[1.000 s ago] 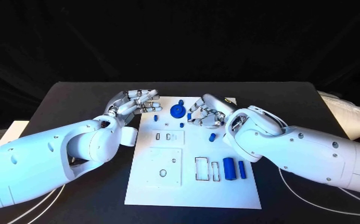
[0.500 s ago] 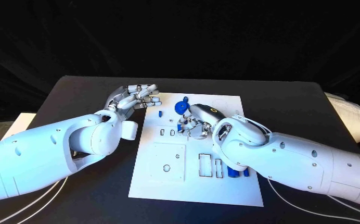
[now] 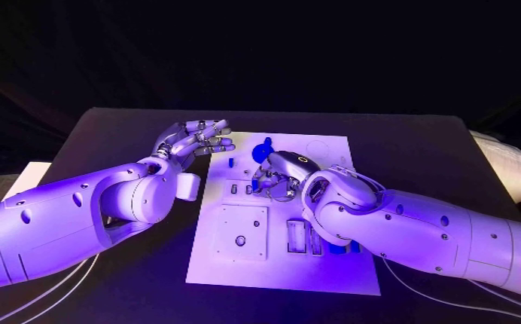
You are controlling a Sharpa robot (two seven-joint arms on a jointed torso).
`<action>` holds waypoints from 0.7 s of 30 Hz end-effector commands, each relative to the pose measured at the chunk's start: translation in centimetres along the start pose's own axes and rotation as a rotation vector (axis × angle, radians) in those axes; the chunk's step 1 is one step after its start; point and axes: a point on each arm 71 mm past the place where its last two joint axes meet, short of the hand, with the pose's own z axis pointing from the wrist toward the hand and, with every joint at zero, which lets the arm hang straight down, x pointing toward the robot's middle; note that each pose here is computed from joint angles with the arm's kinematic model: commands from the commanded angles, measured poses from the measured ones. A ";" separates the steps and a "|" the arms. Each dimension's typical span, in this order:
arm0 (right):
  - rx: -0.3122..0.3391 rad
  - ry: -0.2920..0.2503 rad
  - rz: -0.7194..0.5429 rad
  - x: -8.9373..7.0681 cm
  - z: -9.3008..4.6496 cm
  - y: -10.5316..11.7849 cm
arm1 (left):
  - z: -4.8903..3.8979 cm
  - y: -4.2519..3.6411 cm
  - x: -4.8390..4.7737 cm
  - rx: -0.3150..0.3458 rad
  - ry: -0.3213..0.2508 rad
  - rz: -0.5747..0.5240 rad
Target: Assemble the parts on the task board
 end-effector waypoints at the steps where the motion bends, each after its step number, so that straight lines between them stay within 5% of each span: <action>1: 0.020 0.052 -0.033 0.8 -0.1 -0.3 | 0.01 -0.15 0.30 0.012 0.019 -0.013; 21: 0.014 0.062 -0.053 0.9 -0.8 -0.3 | 0.01 -0.13 0.29 0.008 0.021 -0.014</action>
